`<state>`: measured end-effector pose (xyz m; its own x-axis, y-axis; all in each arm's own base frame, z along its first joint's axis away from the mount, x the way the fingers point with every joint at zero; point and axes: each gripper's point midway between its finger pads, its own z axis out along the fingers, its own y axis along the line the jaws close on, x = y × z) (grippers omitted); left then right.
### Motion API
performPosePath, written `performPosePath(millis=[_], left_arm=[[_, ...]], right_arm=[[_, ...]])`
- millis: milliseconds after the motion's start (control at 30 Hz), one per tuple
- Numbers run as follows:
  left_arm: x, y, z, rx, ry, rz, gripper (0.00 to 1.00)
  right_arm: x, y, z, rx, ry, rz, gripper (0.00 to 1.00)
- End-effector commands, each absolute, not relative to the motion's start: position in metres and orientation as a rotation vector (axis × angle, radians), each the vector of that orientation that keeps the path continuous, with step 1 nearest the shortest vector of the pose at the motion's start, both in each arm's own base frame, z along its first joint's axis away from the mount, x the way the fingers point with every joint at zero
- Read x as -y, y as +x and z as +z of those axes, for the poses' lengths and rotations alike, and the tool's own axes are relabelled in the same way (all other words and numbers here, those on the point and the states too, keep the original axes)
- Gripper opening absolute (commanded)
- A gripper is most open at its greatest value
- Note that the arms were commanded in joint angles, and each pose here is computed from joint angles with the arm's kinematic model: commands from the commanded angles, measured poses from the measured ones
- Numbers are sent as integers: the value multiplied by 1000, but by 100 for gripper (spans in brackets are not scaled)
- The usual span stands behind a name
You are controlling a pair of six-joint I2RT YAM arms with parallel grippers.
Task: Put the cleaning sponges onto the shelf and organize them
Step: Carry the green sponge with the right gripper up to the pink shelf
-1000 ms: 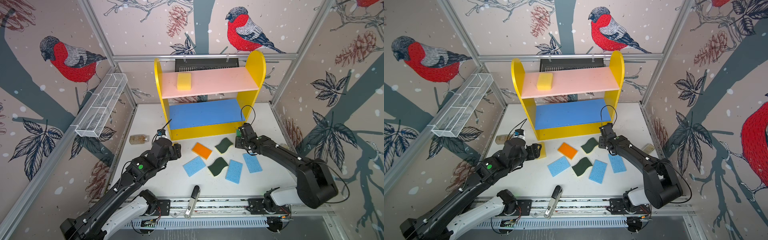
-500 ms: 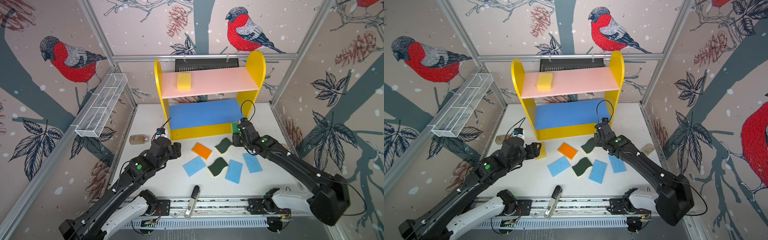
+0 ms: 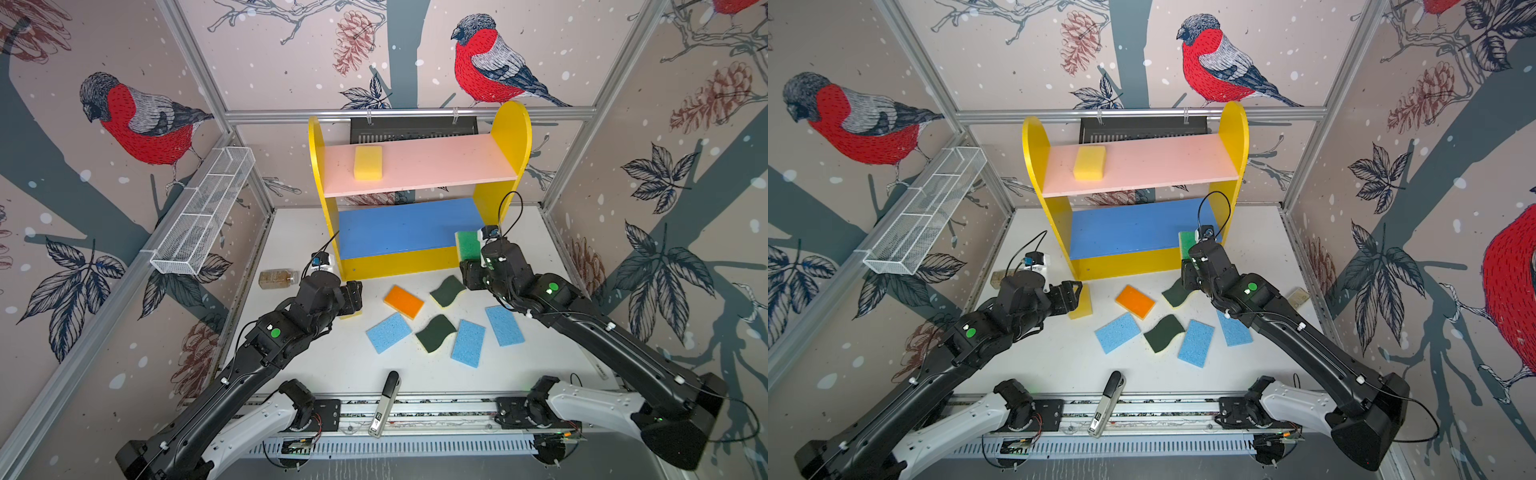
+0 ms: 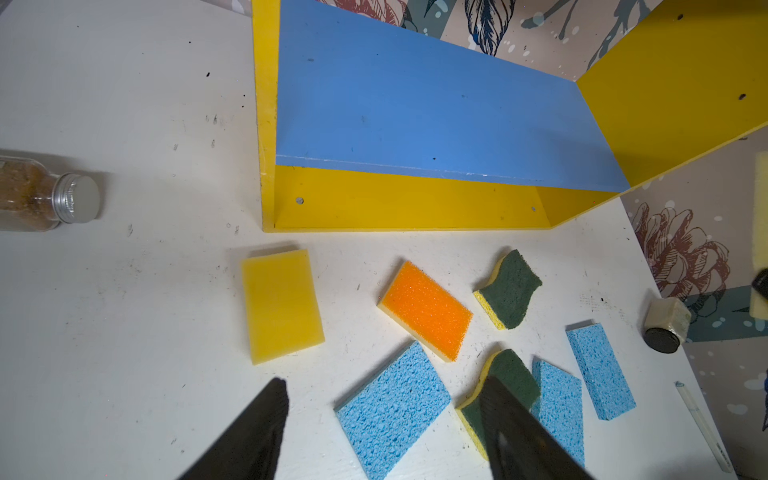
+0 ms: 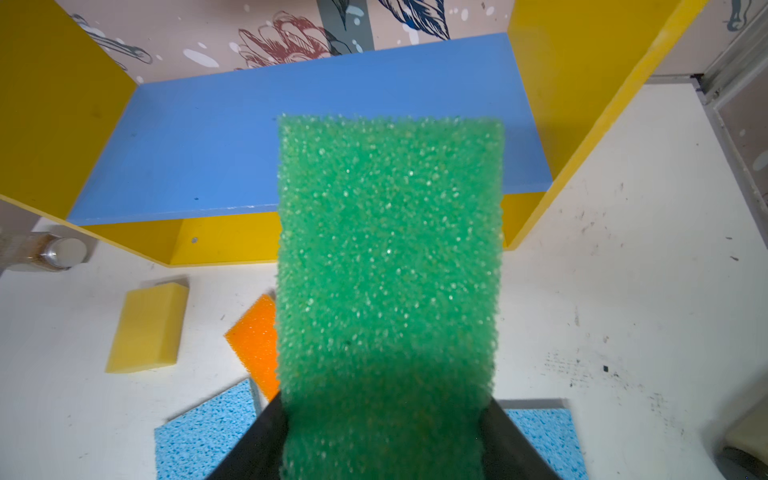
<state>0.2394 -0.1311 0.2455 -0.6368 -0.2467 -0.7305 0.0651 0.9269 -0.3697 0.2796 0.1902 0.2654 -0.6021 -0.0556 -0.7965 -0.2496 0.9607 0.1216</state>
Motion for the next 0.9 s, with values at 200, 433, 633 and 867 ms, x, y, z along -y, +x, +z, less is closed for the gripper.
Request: performPosePath(millis=[200, 433, 633, 867], left_arm=[[130, 246, 252, -2201, -101, -413, 74], [125, 245, 258, -2186, -111, -398, 74], [123, 245, 262, -2173, -118, -395, 74], [118, 242, 270, -2149, -132, -399, 73]], right_arm=[[-211, 276, 318, -2101, -302, 282, 60], [-243, 271, 355, -2021, -406, 346, 61], [-265, 268, 385, -1931, -486, 405, 62], [-281, 276, 408, -1858, -508, 435, 62]])
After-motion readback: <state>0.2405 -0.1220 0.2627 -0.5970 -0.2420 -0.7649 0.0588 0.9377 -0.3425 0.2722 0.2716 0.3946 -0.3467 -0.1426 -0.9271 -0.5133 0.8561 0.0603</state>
